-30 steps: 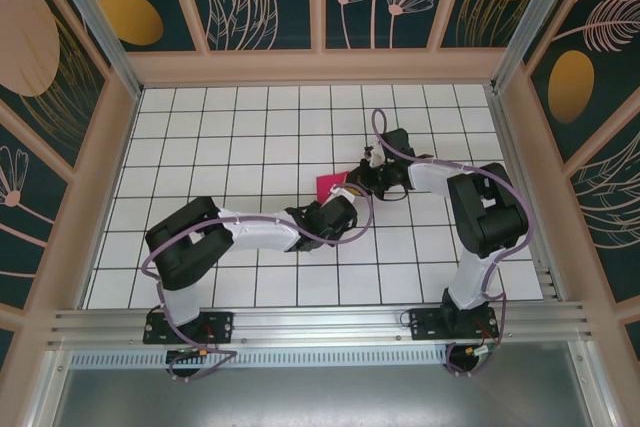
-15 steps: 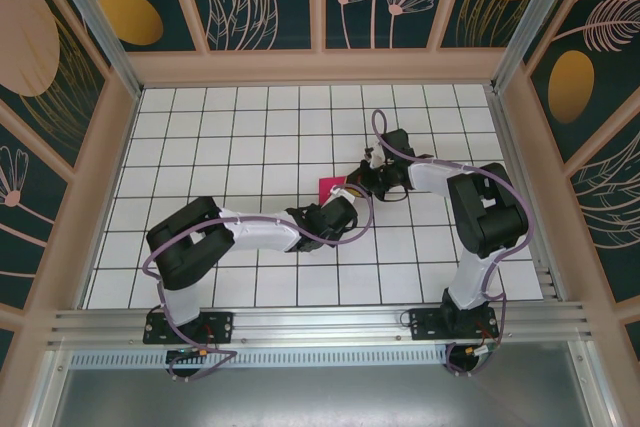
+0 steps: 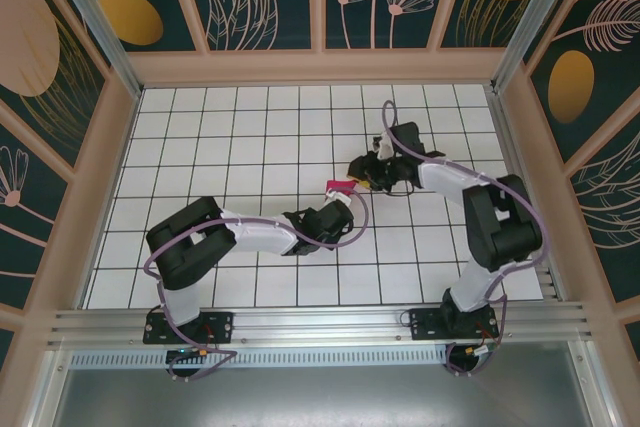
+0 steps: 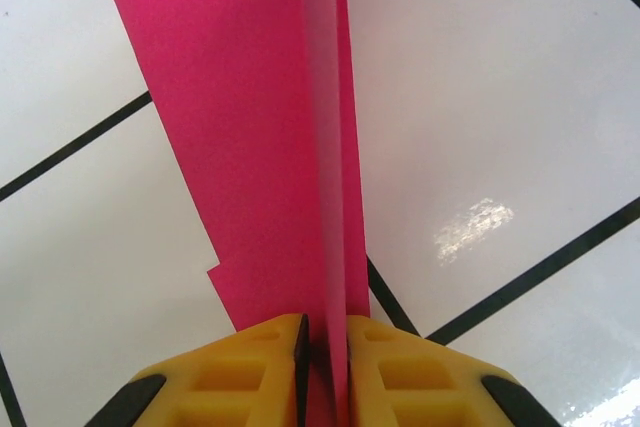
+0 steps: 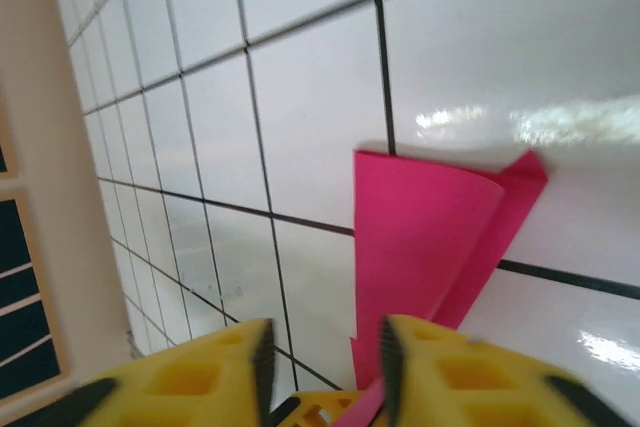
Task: Fold a paper plane with a square sheet of paper (fold left side to right side)
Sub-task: Fold the wing at the center of the table.
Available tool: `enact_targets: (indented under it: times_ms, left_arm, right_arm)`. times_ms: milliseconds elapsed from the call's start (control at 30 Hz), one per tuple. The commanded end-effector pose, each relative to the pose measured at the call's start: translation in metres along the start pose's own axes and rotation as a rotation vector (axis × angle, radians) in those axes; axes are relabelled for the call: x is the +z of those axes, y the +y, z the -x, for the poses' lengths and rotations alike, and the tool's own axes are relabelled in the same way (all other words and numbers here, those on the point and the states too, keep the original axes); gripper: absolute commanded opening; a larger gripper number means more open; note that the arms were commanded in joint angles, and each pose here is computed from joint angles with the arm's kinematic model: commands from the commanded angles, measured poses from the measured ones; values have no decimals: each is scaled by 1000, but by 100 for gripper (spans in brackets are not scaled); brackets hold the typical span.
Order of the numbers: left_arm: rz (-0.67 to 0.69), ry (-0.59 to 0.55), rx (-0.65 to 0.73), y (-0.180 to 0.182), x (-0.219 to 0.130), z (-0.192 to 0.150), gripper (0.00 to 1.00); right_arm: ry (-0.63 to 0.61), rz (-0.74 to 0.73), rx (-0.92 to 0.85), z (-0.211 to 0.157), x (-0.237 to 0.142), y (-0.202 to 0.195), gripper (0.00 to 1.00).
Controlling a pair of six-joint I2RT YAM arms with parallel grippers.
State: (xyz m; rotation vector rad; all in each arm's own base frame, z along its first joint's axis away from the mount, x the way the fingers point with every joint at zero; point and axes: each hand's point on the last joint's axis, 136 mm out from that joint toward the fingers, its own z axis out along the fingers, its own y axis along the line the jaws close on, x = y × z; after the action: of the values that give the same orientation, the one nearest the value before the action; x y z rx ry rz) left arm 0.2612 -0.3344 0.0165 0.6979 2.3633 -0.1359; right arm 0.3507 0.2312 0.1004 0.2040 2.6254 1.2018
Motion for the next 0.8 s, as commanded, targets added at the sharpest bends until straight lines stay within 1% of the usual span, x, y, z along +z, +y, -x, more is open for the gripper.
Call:
enact_targets:
  times_ms: [0,67,200,433,633,767]
  left_arm:
    - [-62,-17,-39,-10,-4,2,18]
    - [-76,-18,-44,-13,-4,3,17]
    - [-87,-12,-43,-17,-1,3,17]
    - [-67,-10,-38,-13,-1,4,17]
    - [-56,-16,-36,-11,-3,6,17]
    - [-52,-16,-35,-10,-2,5,18]
  right_arm:
    - [-126,-21,-55,15,-31,3,47]
    - [-165,-34,-58,17,-42,-1,52]
    - [-177,-49,-55,11,-53,-15,54]
    - [-137,-62,-24,-9,-45,-35,54]
    - [-122,-19,13,-14,-44,-28,56]
    - [-97,-3,72,-14,-39,-27,58]
